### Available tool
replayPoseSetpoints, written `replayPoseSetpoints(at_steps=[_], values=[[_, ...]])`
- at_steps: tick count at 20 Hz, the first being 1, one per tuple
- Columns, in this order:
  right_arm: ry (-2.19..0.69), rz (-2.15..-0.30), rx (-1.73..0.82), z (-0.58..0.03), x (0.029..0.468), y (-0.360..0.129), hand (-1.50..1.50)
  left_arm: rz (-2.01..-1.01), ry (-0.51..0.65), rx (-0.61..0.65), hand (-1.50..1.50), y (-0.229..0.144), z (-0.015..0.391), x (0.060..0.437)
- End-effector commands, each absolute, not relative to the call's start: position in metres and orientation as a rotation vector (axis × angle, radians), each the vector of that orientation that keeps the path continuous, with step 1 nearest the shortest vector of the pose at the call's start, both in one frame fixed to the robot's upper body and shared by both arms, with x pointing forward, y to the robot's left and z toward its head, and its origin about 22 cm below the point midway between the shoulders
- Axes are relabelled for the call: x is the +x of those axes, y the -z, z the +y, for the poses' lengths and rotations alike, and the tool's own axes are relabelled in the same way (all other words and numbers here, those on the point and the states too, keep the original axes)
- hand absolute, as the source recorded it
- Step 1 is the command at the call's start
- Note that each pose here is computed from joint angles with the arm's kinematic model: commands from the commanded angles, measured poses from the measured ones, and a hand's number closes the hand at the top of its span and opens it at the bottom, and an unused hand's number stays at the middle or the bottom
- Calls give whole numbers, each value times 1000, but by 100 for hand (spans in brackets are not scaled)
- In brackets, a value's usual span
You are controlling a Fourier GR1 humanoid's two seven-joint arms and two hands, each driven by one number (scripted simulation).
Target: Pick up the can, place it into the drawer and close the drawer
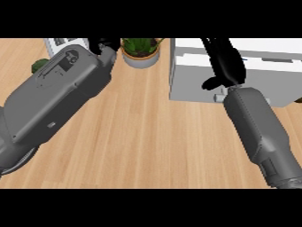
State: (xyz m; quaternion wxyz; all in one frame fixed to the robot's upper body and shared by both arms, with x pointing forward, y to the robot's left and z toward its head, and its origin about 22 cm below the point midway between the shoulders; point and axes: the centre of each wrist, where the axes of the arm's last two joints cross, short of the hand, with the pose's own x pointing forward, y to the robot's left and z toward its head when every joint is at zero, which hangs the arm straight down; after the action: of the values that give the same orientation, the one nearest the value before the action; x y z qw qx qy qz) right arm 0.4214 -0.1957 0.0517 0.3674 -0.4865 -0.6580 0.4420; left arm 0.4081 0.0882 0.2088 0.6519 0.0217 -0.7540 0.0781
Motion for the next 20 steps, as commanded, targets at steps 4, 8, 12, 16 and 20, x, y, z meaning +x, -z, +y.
replayPoseSetpoints(at_steps=[4,8,12,16,20], values=[[-1069,-1654,-1284,-207,432,-39,-150,-1712,-172,47,-150,-221,106,400],[-1016,-1692,-1334,-193,444,-55,-150,-1711,-182,55,-150,-215,112,400],[-1008,-1703,-1383,-187,451,-67,-150,-1724,-155,55,-150,-218,109,394],[-999,-1686,-1418,-213,465,-106,-150,-1738,-143,37,-150,-214,104,387],[-974,-1668,-1440,-208,468,-112,-150,-1731,-164,25,-150,-229,119,389]])
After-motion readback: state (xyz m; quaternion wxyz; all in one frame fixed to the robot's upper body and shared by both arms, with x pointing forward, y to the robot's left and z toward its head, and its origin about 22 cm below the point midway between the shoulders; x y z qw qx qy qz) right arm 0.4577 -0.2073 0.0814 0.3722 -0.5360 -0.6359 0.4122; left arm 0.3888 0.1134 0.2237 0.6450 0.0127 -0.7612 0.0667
